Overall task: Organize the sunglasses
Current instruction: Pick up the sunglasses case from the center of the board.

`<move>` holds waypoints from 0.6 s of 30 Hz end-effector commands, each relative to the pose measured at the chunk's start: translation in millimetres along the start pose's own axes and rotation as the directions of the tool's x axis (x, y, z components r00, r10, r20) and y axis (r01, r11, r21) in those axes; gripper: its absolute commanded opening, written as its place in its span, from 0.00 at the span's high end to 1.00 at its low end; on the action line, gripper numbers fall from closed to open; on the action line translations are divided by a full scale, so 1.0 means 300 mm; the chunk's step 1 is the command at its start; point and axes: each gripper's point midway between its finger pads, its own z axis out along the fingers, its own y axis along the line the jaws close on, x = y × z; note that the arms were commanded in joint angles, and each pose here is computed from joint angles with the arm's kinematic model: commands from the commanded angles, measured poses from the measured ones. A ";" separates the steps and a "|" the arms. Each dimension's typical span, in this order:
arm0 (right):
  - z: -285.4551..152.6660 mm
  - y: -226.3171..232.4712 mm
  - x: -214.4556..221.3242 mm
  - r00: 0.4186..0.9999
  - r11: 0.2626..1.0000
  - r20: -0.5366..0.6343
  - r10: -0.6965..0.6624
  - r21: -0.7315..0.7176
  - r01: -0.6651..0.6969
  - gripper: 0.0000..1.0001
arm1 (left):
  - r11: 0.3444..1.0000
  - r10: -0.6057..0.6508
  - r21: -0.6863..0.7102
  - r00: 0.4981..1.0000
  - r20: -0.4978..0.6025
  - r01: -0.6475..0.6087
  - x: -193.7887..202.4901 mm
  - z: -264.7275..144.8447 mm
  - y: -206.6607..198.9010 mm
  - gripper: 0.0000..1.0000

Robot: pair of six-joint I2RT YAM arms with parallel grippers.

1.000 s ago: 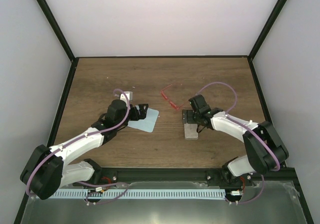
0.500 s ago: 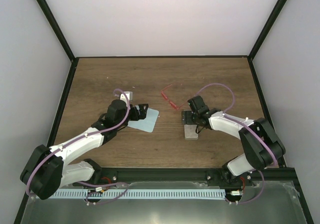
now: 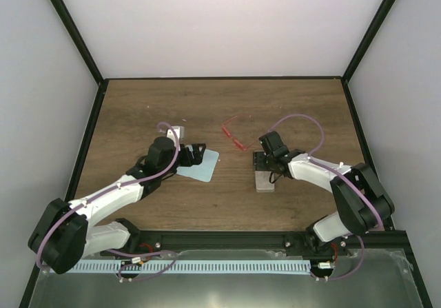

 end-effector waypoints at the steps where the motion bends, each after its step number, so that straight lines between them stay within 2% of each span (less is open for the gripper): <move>1: -0.061 0.050 -0.053 0.997 0.997 0.079 0.007 -0.082 -0.001 0.42 | 0.987 0.014 0.160 1.000 -0.026 -0.010 0.012 0.002 -0.096 0.00; 6: -0.162 0.097 -0.118 0.980 0.981 0.200 0.018 -0.193 0.022 0.42 | 0.897 0.024 0.441 0.997 -0.080 0.013 0.049 -0.023 -0.254 0.00; 8: -0.218 0.107 -0.146 0.964 0.969 0.262 0.038 -0.245 0.029 0.42 | 0.860 0.024 0.509 0.994 -0.108 0.035 0.069 -0.028 -0.291 0.00; 13: -0.327 0.105 -0.182 0.931 0.923 0.349 0.103 -0.382 0.041 0.42 | 0.801 0.027 0.593 0.984 -0.176 0.084 0.119 -0.021 -0.342 0.00; 18: -0.409 0.138 -0.179 0.923 0.820 0.354 0.149 -0.566 0.085 0.42 | 0.774 0.061 0.625 0.972 -0.226 0.097 0.179 0.005 -0.387 0.00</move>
